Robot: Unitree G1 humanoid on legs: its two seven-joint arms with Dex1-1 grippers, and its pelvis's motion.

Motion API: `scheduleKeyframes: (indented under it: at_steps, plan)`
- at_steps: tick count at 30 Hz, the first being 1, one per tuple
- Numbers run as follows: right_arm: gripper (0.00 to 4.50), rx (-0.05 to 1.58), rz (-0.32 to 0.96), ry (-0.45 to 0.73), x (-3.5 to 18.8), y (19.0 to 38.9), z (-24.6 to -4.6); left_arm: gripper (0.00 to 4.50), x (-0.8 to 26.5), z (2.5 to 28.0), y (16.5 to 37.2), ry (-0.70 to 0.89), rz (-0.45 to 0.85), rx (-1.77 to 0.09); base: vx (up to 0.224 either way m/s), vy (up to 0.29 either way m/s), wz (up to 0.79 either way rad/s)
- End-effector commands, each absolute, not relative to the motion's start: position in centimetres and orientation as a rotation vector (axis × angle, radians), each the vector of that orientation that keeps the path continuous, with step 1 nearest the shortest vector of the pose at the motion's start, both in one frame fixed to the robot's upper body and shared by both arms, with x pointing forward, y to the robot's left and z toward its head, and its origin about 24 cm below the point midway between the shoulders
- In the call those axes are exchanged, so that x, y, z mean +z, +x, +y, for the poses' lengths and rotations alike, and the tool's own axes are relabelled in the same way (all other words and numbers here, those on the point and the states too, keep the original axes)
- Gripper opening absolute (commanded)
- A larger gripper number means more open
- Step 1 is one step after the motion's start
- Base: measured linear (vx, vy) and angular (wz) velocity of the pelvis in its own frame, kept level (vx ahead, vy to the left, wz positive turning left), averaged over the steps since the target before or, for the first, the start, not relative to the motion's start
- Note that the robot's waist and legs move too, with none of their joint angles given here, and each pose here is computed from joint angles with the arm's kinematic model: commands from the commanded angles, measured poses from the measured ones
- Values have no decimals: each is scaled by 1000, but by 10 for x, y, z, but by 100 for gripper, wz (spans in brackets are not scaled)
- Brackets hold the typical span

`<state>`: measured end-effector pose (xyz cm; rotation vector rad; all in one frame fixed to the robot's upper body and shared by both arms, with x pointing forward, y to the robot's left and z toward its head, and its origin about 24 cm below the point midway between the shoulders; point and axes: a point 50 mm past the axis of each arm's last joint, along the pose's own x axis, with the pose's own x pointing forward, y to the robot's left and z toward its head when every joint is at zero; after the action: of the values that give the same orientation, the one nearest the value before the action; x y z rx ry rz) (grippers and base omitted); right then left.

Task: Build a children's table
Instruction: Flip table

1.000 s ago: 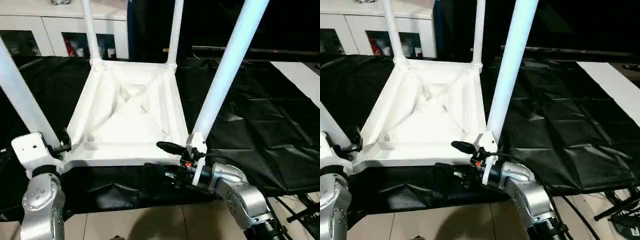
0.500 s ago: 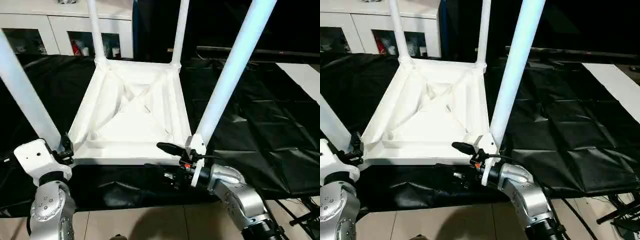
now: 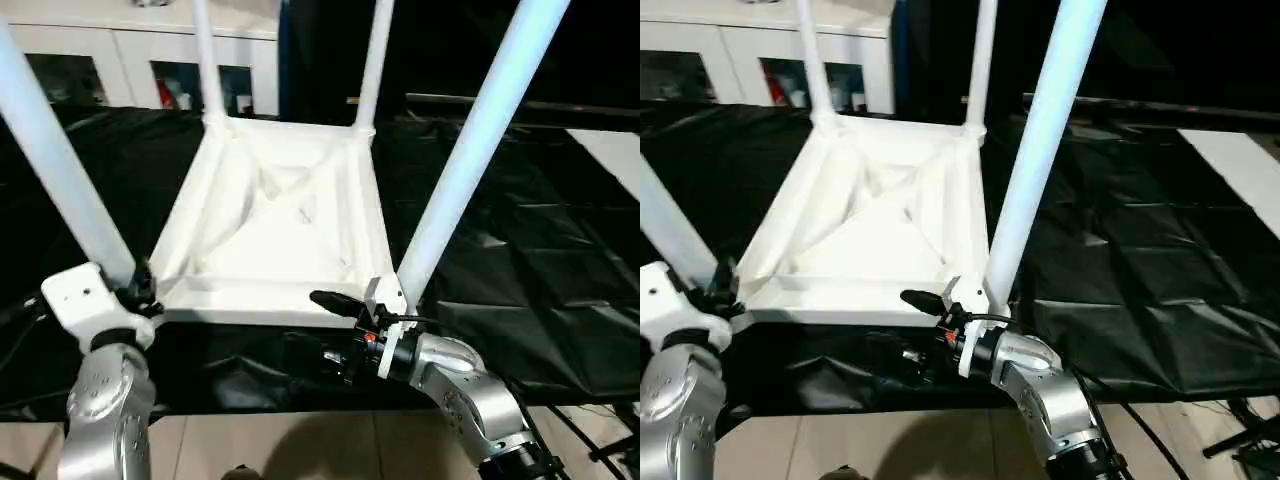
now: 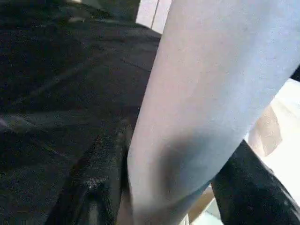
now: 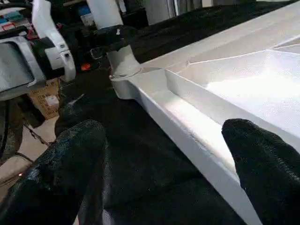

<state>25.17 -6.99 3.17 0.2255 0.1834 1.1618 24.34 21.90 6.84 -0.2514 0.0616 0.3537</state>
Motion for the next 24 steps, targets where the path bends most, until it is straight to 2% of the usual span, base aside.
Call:
scheduleKeyframes:
  at_steps: [1,7,13,17,24]
  plan:
    - [450,1147,125,216,41,253,-74,227,74,191,256,-489,47,256,0,0,0]
    - [450,1136,109,239,46,254,-85,227,76,171,267,-643,90,227,0,0,0]
    - [450,1035,128,233,41,262,-93,227,79,165,268,-690,102,217,0,0,0]
    - [450,838,150,445,43,281,-94,227,82,157,269,-738,112,201,0,0,0]
    - [450,802,217,576,39,284,-89,227,83,154,271,-764,109,212,0,0,0]
